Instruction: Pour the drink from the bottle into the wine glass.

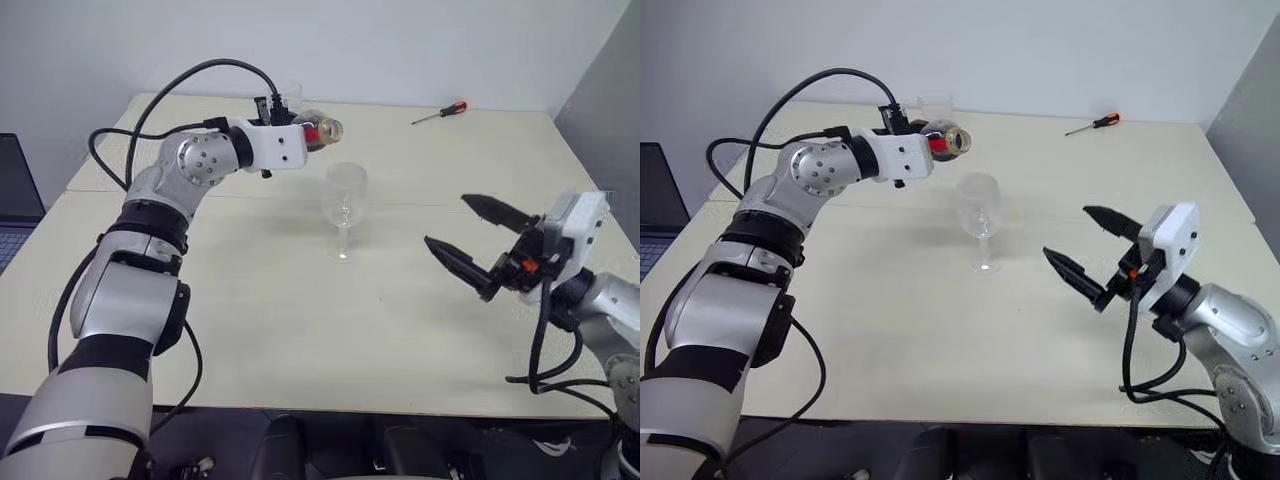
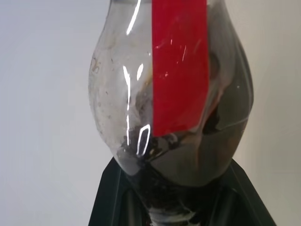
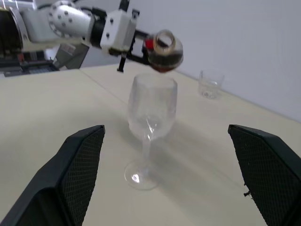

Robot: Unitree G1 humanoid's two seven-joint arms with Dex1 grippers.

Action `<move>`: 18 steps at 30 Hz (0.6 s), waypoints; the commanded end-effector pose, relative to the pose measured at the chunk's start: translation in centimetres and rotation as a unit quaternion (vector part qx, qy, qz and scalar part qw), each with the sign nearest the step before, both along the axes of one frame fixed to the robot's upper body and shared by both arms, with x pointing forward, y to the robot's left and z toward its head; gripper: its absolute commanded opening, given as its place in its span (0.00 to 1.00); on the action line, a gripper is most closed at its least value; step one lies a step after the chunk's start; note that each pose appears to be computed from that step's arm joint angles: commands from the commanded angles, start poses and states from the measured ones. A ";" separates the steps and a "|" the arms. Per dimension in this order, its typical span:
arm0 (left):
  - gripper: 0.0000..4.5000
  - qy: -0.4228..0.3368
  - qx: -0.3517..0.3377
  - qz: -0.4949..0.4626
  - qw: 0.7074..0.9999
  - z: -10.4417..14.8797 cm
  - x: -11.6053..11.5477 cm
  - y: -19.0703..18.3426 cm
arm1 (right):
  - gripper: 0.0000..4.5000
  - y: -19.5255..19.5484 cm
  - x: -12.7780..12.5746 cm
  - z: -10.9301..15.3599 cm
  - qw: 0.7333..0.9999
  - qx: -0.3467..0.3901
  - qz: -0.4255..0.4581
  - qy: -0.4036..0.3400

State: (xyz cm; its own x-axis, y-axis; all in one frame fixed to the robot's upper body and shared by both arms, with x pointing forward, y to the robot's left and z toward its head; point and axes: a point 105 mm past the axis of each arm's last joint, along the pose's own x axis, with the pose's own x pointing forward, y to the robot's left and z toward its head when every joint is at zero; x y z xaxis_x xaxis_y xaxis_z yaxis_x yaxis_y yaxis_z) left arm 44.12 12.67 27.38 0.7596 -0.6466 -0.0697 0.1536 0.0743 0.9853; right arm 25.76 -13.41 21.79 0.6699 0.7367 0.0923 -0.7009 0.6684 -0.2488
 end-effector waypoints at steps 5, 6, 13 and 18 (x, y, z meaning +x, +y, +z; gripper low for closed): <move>0.20 -0.068 0.012 -0.014 0.997 3.2 -0.6 -0.3 | 1.00 1.2 -0.2 0.9 0.999 -0.006 0.003 -0.041; 0.20 -0.071 0.014 -0.013 0.997 3.3 -0.6 -0.3 | 1.00 1.2 -0.1 0.9 0.999 -0.006 0.003 -0.041; 0.20 -0.082 0.022 -0.014 0.996 3.4 -0.7 -0.2 | 1.00 1.2 0.0 0.8 0.999 -0.010 0.004 -0.038; 0.20 -0.099 0.040 -0.012 0.994 3.6 -0.7 -0.2 | 1.00 1.2 0.1 0.8 0.999 -0.011 0.005 -0.039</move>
State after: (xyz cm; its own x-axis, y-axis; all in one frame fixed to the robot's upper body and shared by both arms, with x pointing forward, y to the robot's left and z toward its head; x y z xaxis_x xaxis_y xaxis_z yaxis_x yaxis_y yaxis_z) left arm 43.88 12.73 28.09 0.7581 -0.6503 -0.0490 0.0536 -0.0128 0.9985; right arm 26.16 -12.31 21.57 0.6686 0.7382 0.0902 -0.6925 0.6622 -0.2861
